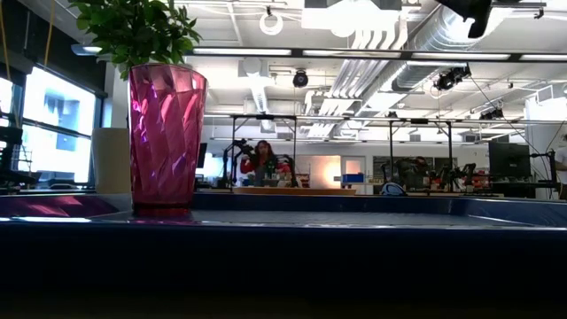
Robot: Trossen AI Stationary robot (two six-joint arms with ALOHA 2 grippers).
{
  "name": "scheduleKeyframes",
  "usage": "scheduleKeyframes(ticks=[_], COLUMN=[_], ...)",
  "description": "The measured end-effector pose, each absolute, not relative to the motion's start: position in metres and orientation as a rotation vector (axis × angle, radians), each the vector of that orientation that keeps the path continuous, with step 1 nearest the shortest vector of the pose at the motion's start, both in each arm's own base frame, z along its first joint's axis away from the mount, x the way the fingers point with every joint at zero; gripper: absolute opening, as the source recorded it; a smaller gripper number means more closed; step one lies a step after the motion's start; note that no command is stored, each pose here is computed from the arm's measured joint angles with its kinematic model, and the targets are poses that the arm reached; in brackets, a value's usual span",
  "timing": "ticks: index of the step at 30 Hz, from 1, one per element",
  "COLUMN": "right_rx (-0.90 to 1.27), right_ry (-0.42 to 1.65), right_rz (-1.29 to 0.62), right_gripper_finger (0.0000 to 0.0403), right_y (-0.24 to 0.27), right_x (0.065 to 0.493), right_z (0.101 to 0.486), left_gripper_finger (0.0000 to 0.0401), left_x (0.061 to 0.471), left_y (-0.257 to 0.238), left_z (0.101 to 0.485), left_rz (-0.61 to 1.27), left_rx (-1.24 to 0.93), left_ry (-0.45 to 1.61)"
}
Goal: Pick and place plate/cup/fork/spoon on tray
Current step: Put the orange plate on the bottom right of the red cup
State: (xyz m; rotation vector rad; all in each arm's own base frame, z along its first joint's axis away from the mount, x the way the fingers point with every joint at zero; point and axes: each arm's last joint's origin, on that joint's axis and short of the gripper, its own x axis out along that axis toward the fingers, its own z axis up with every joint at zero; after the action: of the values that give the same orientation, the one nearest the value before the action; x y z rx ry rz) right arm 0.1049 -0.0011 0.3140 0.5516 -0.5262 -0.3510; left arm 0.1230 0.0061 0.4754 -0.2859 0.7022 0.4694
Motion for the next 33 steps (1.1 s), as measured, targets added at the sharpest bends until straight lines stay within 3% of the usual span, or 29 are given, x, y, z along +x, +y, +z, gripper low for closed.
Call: scheduleKeyframes(ticks=[10, 18, 33], right_rx=[0.48, 0.467, 0.393], right_ry=[-0.358, -0.2, 0.093], right_rz=[-0.405, -0.468, -0.436], right_gripper_finger=[0.0293, 0.0293, 0.0293], right_y=[0.001, -0.002, -0.008], right_x=[0.124, 0.154, 0.227], right_z=[0.347, 0.352, 0.325], left_gripper_finger=[0.0087, 0.0087, 0.0087], left_x=[0.109, 0.096, 0.076], left_y=[-0.002, -0.005, -0.006], left_z=[0.479, 0.48, 0.411], left_rz=[0.413, 0.384, 0.297], left_rx=[-0.264, -0.252, -0.326], left_ry=[0.662, 0.647, 0.497])
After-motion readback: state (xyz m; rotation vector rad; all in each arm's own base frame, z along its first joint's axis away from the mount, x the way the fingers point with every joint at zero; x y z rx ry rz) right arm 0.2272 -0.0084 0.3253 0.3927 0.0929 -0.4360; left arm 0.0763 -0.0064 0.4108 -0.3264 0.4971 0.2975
